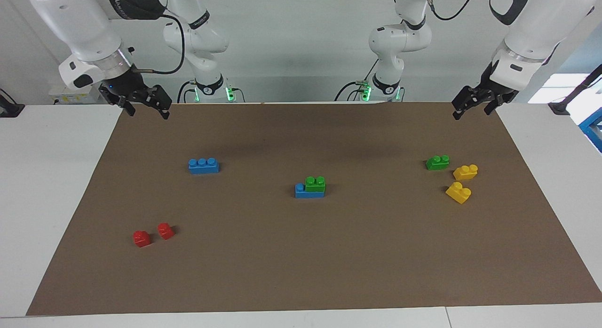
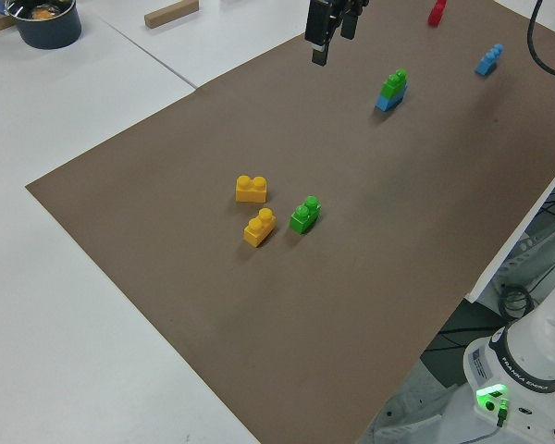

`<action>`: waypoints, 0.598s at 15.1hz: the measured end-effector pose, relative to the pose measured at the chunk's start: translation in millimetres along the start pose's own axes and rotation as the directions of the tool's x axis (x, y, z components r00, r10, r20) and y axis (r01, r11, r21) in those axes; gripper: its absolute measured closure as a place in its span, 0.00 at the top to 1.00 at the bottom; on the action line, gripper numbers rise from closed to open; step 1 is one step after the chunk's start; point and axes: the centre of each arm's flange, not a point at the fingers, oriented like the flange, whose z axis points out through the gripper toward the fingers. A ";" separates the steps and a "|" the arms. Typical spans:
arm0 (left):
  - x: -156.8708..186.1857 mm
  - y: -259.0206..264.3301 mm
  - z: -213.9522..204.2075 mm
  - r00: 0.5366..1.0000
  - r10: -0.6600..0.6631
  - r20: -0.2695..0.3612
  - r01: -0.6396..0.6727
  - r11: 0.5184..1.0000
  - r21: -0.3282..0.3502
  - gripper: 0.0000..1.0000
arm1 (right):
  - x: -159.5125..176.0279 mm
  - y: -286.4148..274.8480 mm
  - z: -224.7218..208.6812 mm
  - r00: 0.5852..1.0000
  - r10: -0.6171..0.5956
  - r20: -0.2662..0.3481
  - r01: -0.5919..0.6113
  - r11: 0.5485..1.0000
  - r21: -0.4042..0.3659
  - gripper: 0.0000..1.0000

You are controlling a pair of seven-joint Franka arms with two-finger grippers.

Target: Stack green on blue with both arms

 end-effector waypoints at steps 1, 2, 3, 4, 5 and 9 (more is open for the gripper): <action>-0.9 -0.3 -2.2 1.000 0.000 0.001 0.000 1.000 0.000 1.00 | 0.6 -1.7 -0.9 1.000 -0.003 -0.009 0.003 1.000 0.001 1.00; -1.2 -0.4 -3.0 1.000 0.000 0.003 0.000 1.000 0.000 1.00 | 1.4 -0.8 -1.5 1.000 -0.001 -0.016 0.001 1.000 0.002 1.00; -1.4 -0.4 -2.7 1.000 0.000 0.005 0.000 1.000 0.001 1.00 | 2.0 1.1 -1.9 1.000 0.003 -0.019 -0.003 1.000 0.003 1.00; -1.3 -0.3 -2.3 1.000 0.001 0.006 -0.001 1.000 0.001 1.00 | 2.4 3.8 -2.0 1.000 0.008 -0.019 -0.007 1.000 0.003 1.00; -1.3 0.1 -2.2 1.000 0.002 0.007 -0.002 1.000 0.001 1.00 | 2.8 6.5 -2.2 1.000 0.013 -0.019 -0.013 1.000 0.004 1.00; -1.6 2.5 -3.2 1.000 0.009 0.005 -0.009 1.000 0.000 1.00 | 2.6 9.2 -9.1 0.999 0.018 -0.038 -0.017 1.000 0.007 1.00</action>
